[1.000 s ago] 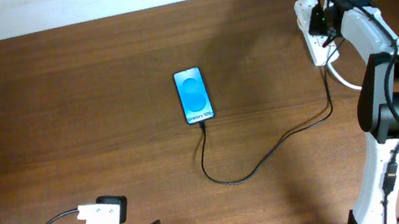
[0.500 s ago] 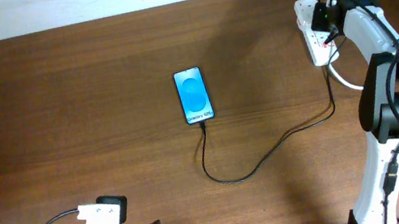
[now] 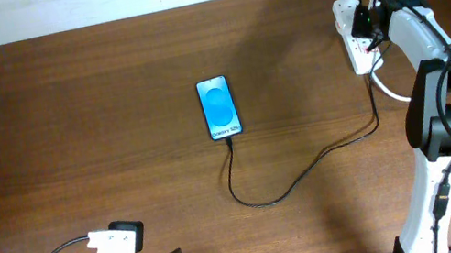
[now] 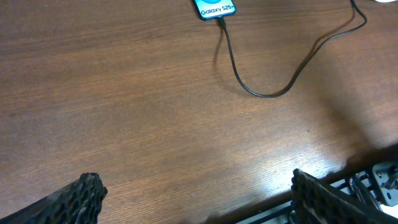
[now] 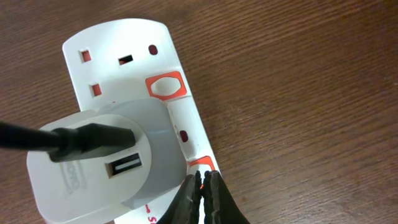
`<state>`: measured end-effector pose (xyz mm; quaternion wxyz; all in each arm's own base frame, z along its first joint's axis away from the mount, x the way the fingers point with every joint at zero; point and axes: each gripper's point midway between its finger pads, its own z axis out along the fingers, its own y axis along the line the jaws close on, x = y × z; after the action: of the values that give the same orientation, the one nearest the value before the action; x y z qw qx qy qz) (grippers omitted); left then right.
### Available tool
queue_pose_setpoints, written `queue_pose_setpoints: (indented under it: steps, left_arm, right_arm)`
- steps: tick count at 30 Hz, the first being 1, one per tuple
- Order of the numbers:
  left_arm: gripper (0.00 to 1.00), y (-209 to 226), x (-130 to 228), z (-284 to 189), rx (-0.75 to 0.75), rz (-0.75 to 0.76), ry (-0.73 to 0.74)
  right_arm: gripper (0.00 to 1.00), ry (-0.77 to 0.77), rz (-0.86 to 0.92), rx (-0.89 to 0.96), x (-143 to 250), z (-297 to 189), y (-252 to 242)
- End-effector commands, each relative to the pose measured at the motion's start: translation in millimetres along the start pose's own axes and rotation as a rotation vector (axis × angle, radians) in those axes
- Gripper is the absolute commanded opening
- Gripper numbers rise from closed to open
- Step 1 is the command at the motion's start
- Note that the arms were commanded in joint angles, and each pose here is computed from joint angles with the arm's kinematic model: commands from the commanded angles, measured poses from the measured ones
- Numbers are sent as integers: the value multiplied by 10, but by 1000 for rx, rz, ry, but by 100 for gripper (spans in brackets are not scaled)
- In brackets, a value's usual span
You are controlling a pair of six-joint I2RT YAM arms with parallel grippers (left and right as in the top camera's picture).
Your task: Plug charger to phone and switch on socket
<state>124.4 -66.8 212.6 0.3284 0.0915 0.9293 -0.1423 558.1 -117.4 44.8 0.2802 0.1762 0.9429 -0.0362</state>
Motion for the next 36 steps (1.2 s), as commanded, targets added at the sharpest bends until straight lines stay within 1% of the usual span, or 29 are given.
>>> queue_pose_setpoints:
  steps: [1,12,17,29,30,34,36]
  left_arm:
    - [99,5,4,-4,-2,10,-2]
    - [99,5,4,-4,-2,11,-2]
    - [99,5,4,-4,-2,11,-2]
    - [99,5,4,-4,-2,11,-2]
    - [99,5,4,-4,-2,11,-2]
    - [99,5,4,-4,-2,10,-2]
    - [99,5,4,-4,-2,11,-2]
  right_arm:
    - [4,14,9,-53,34,86,103]
    - [4,18,19,-57,48,101,113]
    - [4,44,26,-55,148,224,111]
    - [4,-10,28,-83,11,219,169]
    - [4,-17,36,-83,-8,219,169]
    - [4,-27,195,-40,-33,223,92]
    - [4,-26,211,-63,-38,220,137]
